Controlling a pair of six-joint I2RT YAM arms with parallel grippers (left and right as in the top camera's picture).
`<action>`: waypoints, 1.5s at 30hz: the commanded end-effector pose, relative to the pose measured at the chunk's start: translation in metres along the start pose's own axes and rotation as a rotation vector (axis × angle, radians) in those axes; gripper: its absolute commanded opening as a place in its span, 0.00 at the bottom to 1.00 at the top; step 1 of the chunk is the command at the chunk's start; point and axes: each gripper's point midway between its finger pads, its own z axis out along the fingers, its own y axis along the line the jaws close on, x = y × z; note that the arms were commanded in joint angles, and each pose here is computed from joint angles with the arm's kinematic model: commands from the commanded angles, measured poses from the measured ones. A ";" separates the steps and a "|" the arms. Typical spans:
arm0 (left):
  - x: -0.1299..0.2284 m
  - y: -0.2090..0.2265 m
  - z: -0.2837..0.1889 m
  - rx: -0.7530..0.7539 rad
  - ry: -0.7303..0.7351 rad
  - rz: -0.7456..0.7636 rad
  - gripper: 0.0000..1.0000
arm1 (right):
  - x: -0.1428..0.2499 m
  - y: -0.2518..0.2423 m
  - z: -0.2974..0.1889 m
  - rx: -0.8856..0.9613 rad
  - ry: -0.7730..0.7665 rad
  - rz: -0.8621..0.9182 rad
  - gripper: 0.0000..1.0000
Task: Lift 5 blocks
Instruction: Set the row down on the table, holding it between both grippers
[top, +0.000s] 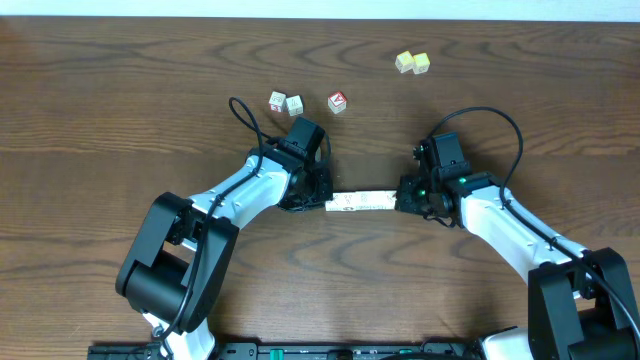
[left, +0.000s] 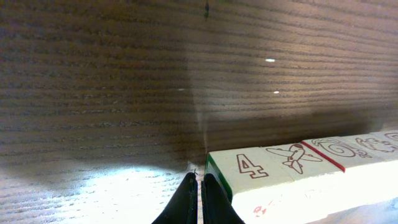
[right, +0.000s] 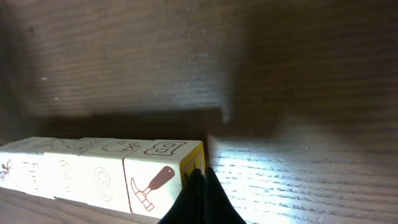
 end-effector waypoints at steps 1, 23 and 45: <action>0.021 -0.045 -0.001 0.156 0.083 0.055 0.07 | 0.028 0.046 0.001 -0.200 0.106 -0.041 0.01; 0.019 -0.046 -0.001 0.160 0.075 0.066 0.07 | 0.021 0.024 0.010 -0.093 0.036 -0.051 0.01; 0.011 -0.013 0.002 -0.016 0.012 0.043 0.22 | 0.010 0.016 0.008 -0.055 0.000 -0.057 0.06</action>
